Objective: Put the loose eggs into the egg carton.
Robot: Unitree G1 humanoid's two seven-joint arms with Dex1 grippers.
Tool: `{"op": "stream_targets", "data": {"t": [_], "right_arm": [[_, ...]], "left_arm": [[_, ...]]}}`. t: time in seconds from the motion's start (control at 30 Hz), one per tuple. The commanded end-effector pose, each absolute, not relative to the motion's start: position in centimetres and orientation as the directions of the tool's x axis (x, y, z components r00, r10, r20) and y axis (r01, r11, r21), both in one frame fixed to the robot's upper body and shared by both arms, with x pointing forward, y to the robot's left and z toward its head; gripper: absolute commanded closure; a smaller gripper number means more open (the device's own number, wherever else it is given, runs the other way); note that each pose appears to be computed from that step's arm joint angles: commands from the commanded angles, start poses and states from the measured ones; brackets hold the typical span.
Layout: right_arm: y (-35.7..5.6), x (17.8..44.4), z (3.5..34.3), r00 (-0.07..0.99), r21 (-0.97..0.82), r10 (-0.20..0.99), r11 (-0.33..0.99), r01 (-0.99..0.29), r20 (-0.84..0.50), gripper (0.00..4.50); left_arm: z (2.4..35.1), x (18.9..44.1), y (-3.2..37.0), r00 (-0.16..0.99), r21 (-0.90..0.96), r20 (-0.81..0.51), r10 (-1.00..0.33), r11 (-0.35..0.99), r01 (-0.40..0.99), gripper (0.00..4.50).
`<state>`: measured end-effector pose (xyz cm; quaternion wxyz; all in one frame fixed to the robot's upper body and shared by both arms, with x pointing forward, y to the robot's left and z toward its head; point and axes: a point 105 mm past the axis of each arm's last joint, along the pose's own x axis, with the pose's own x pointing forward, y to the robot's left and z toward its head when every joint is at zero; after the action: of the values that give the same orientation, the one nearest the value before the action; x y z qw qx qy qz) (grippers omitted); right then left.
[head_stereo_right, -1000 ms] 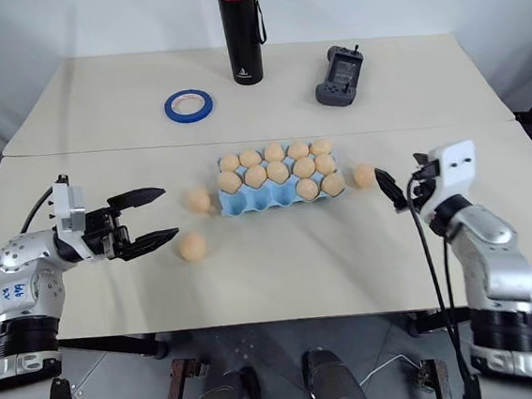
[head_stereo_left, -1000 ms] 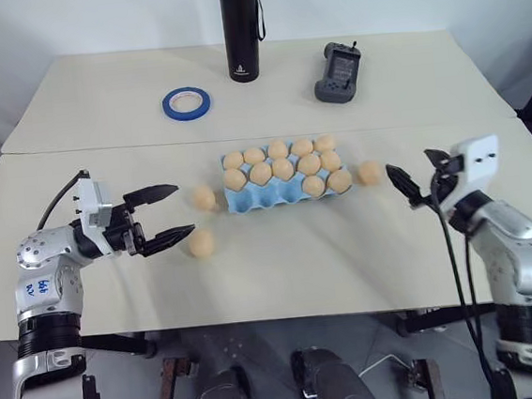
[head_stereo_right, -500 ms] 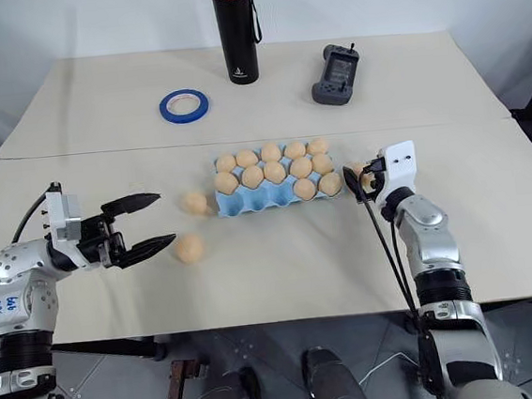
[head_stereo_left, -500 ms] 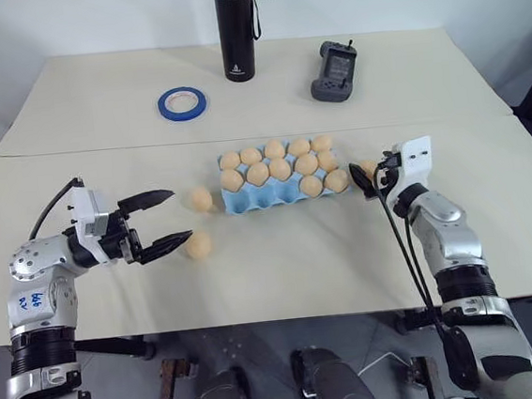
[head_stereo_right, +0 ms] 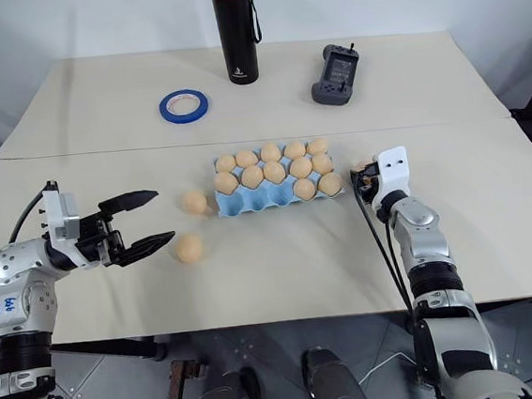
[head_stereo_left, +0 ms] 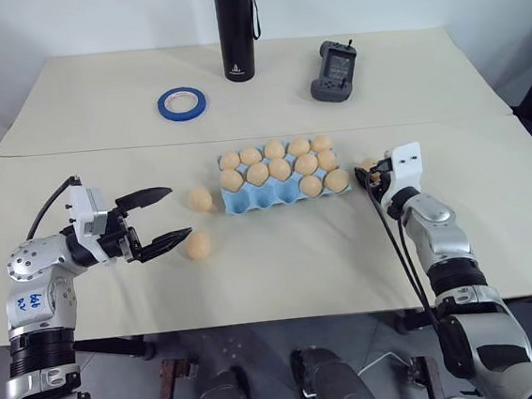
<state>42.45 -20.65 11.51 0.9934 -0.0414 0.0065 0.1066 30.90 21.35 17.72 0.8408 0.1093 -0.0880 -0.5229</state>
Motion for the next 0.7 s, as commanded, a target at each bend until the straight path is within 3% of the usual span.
{"op": "stream_targets", "data": {"t": [0.03,0.3,0.5,0.7], "right_arm": [[-20.0,42.3,15.3,0.966,-0.11,0.239,0.967,-0.229,0.097,2.82],[-14.7,39.6,20.2,0.892,-0.135,0.415,0.908,-0.396,0.178,2.83],[-8.8,37.8,19.5,0.808,-0.119,0.572,0.82,-0.56,0.143,2.83],[-6.0,37.9,18.5,0.776,-0.115,0.618,0.786,-0.607,0.126,2.83]], "left_arm": [[18.7,30.6,21.9,0.446,0.307,0.058,-0.893,0.441,0.843,0.0],[18.6,30.4,22.4,0.461,0.304,0.053,-0.886,0.454,0.837,0.0],[18.5,30.3,22.3,0.463,0.302,0.054,-0.885,0.456,0.837,0.0],[18.6,30.2,22.2,0.466,0.304,0.058,-0.883,0.46,0.834,0.0]]}}
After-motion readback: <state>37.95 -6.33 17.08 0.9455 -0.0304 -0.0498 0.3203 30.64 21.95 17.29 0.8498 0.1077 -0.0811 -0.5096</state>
